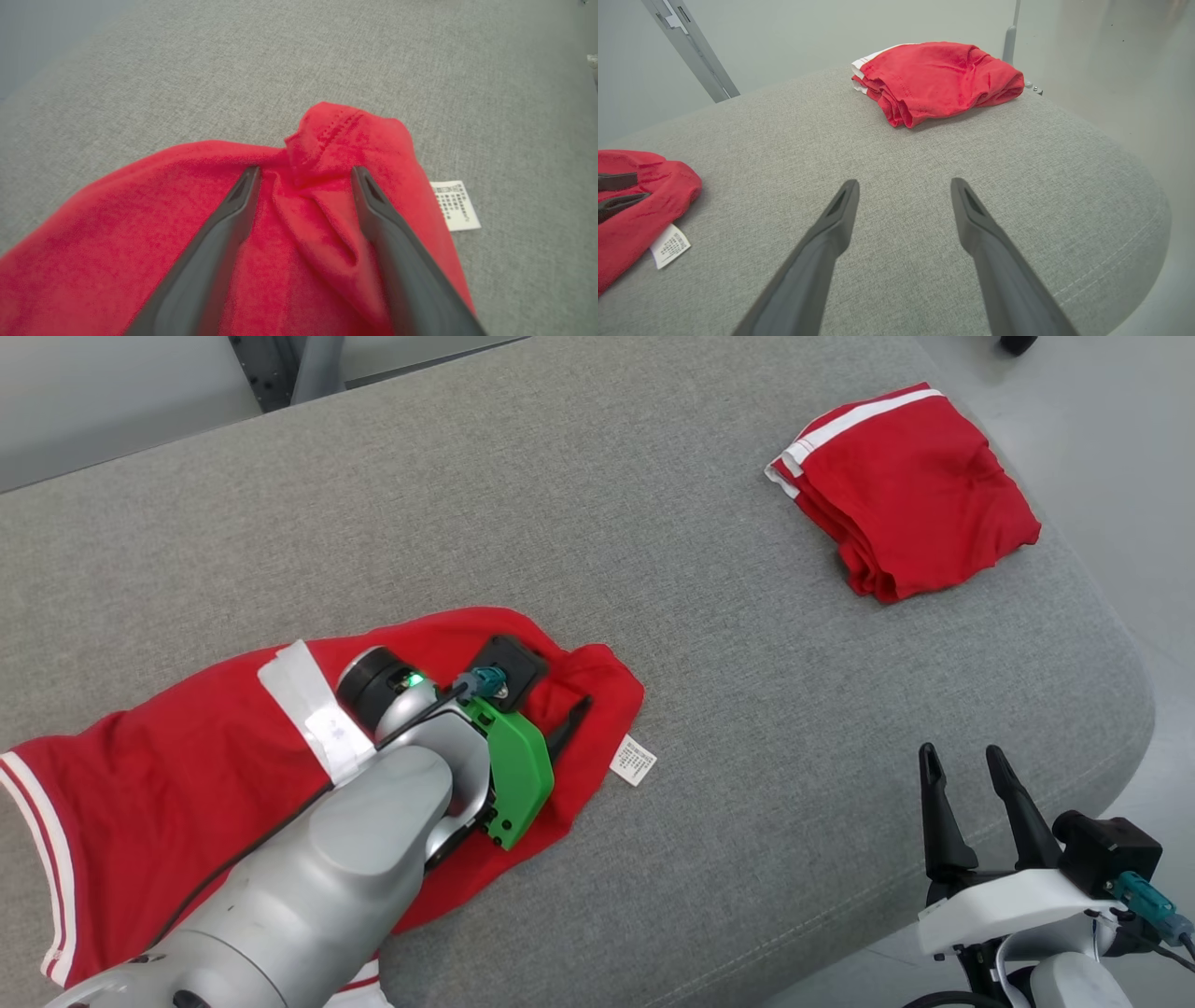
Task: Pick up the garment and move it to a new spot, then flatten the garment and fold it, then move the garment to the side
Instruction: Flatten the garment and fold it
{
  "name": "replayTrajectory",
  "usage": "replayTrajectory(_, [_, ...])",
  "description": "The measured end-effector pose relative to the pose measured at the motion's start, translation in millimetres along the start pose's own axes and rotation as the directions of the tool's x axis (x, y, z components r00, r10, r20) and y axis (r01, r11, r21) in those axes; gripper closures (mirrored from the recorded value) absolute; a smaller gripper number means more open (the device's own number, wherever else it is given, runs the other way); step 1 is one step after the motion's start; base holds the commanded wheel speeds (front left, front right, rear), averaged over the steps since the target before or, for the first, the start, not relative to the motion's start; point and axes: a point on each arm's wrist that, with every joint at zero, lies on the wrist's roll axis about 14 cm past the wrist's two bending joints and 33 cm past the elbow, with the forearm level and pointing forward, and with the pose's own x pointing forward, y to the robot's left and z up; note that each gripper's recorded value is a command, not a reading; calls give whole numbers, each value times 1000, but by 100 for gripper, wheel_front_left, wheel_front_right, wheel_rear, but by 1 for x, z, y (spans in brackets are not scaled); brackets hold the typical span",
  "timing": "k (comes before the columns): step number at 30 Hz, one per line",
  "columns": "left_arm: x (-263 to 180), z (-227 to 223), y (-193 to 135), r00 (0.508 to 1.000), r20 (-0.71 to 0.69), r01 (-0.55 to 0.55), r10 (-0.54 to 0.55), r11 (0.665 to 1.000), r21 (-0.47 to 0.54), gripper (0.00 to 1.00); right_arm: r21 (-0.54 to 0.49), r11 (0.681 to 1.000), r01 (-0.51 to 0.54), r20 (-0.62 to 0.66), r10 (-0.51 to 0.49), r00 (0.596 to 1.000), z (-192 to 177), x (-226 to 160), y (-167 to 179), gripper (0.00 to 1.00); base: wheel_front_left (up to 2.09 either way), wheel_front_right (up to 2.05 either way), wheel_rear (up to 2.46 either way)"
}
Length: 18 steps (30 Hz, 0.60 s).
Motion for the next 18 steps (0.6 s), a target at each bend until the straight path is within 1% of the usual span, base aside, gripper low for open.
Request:
replayTrajectory(2, [1, -2, -4, 1000, 5, 7, -7, 1000, -1, 0, 0, 1000, 1, 1, -1, 1000, 0, 0, 0, 0, 0, 0, 0])
replayTrajectory(5, [1, 7, 2, 999, 48, -12, 12, 1000, -5, 0, 2, 1000, 6, 5, -6, 1000, 2, -2, -2, 0, 0, 0, 0])
replayTrajectory(8, [1, 33, 14, 990, 127, -56, 56, 998, -5, 0, 4, 1000, 18, 8, -18, 1000, 2, -5, -6, 0, 0, 0, 0])
replayTrajectory(12, [-3, 67, 19, 969, 225, -98, 99, 995, -14, 0, 8, 999, 34, 4, -34, 999, 1, -11, -12, 0, 0, 0, 0])
replayTrajectory(14, [-5, 83, 11, 961, 262, -89, 87, 996, -5, 0, 9, 999, 37, 8, -37, 999, 2, -12, -13, 0, 0, 0, 0])
replayTrajectory(16, [-4, 92, -11, 962, 269, -39, 34, 999, 10, 0, 10, 999, 36, 2, -36, 999, -1, -13, -13, 0, 0, 0, 0])
replayTrajectory(17, [-4, 92, -11, 962, 269, -39, 34, 999, 10, 0, 10, 999, 36, 2, -36, 999, -1, -13, -13, 0, 0, 0, 0])
replayTrajectory(18, [-3, 94, -23, 965, 262, -9, 4, 1000, 16, 0, 10, 999, 33, 0, -33, 999, -1, -13, -12, 0, 0, 0, 0])
